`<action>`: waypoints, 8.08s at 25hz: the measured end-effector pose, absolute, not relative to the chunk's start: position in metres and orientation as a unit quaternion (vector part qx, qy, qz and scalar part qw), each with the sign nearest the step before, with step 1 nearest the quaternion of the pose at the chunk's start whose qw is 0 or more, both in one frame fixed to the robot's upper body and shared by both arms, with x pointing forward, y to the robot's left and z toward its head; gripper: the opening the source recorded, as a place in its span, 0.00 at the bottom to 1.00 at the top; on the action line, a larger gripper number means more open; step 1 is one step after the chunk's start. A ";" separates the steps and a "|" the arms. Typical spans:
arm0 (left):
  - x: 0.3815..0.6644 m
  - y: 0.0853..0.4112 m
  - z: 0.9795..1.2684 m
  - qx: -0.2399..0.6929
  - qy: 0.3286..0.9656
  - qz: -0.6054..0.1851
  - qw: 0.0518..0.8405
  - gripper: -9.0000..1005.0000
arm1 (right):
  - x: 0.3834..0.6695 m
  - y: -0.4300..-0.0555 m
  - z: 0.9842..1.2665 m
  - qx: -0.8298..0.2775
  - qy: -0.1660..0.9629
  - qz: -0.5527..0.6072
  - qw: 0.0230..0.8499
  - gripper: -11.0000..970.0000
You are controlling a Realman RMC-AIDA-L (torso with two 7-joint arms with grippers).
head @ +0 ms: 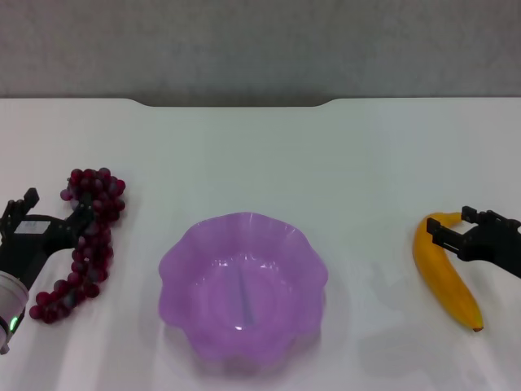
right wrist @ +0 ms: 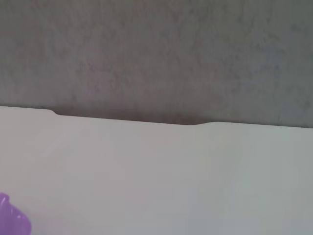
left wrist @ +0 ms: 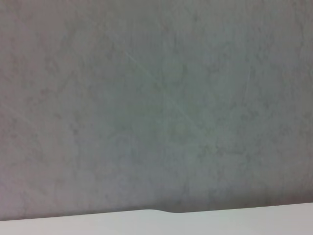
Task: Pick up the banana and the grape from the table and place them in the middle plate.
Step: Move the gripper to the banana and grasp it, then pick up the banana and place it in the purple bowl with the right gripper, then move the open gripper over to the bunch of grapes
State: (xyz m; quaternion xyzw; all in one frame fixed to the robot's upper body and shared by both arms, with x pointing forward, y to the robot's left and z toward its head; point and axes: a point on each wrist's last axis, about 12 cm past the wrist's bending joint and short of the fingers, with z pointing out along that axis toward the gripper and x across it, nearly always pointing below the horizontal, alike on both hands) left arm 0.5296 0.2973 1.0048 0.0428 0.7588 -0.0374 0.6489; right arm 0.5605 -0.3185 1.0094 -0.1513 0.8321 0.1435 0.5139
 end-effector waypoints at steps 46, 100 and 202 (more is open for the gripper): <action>0.529 0.297 1.004 0.042 0.759 -0.038 0.649 0.88 | 0.536 -0.316 0.976 -0.153 0.880 0.118 0.433 0.58; 0.529 0.302 1.004 0.028 0.761 -0.042 0.647 0.87 | 0.580 -0.252 1.068 -0.346 0.719 0.295 0.526 0.55; 0.526 0.302 1.003 0.022 0.762 -0.045 0.646 0.87 | 0.604 -0.159 1.107 -0.501 0.694 0.145 0.496 0.72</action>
